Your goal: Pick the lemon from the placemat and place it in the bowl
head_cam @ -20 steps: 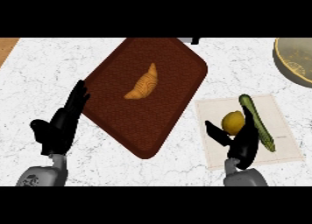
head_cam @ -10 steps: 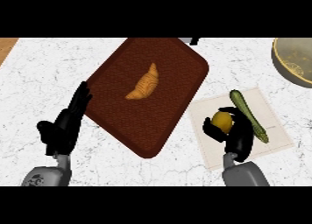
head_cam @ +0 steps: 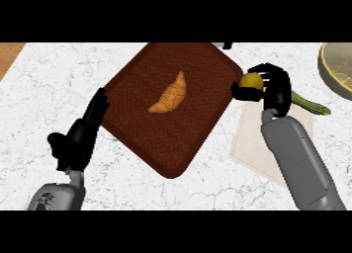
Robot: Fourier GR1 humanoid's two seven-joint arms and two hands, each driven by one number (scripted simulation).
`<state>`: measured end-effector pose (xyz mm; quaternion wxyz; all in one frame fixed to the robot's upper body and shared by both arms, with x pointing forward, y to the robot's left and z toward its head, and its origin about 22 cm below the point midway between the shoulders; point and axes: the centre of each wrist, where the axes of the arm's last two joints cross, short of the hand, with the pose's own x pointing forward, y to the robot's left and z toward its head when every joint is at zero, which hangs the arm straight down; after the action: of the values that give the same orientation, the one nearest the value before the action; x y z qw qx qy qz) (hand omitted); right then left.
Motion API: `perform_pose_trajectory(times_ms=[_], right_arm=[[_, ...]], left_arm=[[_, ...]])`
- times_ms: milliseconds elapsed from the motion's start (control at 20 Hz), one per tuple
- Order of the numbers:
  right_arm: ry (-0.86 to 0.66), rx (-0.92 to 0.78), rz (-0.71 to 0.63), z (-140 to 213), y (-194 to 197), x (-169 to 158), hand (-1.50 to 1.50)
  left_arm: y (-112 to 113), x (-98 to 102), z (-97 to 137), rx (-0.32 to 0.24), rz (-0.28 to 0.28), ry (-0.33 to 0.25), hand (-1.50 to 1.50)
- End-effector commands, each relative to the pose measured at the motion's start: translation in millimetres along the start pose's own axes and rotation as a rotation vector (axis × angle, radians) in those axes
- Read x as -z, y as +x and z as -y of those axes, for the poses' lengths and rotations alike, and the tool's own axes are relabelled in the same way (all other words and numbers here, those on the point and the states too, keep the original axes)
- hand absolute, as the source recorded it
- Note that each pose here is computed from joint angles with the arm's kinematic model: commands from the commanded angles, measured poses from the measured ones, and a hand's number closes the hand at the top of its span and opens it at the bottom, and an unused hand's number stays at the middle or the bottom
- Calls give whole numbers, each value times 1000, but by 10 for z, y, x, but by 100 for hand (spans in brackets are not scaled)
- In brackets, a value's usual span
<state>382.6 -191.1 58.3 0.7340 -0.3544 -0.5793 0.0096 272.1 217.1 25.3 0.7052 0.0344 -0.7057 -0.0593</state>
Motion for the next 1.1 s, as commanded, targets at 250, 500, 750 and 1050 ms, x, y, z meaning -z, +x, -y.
perform_pose_trajectory(times_ms=[250,500,750,1050], right_arm=[[-166,28,351,-34,855,217,150],[-279,-68,400,188,1334,325,150],[-329,-156,333,342,1697,344,150],[-410,-170,265,682,2120,460,150]], left_arm=[[99,170,136,-16,32,-33,0],[-49,33,100,-14,26,-10,0],[102,64,-73,-20,31,-1,0],[180,52,8,-25,39,-9,0]])
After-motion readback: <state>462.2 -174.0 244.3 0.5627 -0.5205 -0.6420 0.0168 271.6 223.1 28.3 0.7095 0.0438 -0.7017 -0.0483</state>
